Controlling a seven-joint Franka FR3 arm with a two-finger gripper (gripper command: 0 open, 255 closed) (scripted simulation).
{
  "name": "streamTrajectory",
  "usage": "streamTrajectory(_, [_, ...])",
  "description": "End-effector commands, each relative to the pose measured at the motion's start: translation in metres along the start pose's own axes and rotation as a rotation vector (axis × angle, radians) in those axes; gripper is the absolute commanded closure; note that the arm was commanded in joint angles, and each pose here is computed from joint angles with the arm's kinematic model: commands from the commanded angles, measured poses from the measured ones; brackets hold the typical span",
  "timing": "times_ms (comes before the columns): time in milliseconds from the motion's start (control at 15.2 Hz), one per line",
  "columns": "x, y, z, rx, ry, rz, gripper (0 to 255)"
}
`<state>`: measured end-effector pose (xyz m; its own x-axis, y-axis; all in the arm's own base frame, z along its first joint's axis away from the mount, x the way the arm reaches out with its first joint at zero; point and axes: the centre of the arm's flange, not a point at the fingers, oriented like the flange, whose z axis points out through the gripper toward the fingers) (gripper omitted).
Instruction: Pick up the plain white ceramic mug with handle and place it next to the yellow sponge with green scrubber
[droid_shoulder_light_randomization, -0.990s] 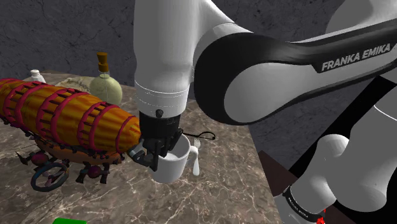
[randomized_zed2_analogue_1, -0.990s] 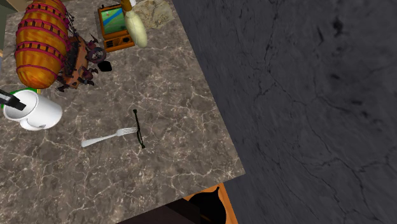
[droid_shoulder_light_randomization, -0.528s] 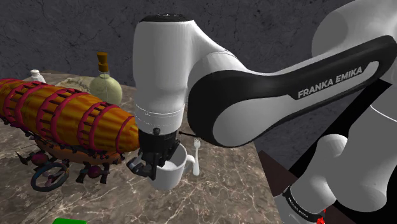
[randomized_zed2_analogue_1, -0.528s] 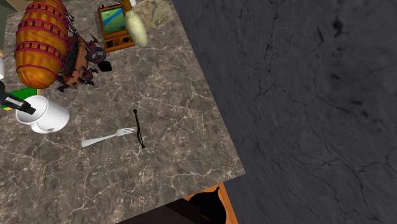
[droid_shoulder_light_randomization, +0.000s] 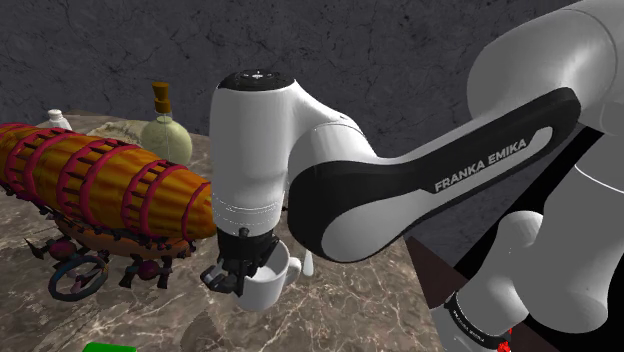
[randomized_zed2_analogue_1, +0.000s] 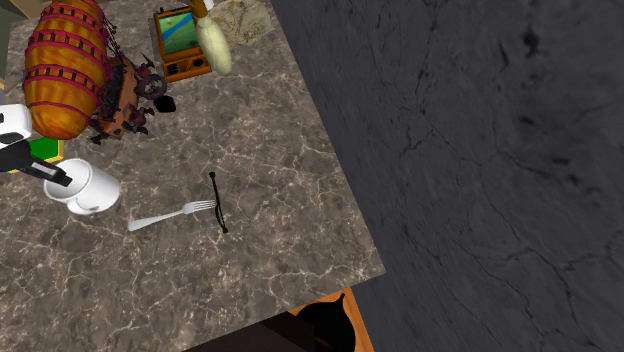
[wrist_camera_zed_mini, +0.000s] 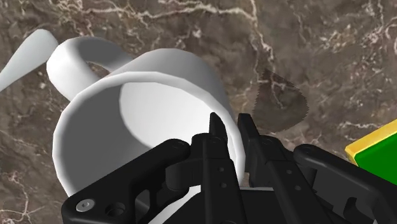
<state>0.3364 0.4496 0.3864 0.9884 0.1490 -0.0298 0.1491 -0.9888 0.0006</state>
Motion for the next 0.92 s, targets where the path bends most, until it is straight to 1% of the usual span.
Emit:
streamTrajectory(0, [0.000, 0.000, 0.011, 0.001, 0.001, 0.000, 255])
streamTrajectory(198, [0.001, 0.000, 0.026, 0.001, 0.001, 0.000, 255])
streamTrajectory(660, [0.001, 0.000, 0.026, 0.001, 0.001, 0.000, 255])
streamTrajectory(726, [0.001, 0.000, 0.026, 0.001, 0.001, 0.000, 0])
streamTrajectory(858, [0.001, 0.000, 0.026, 0.001, 0.001, 0.000, 0])
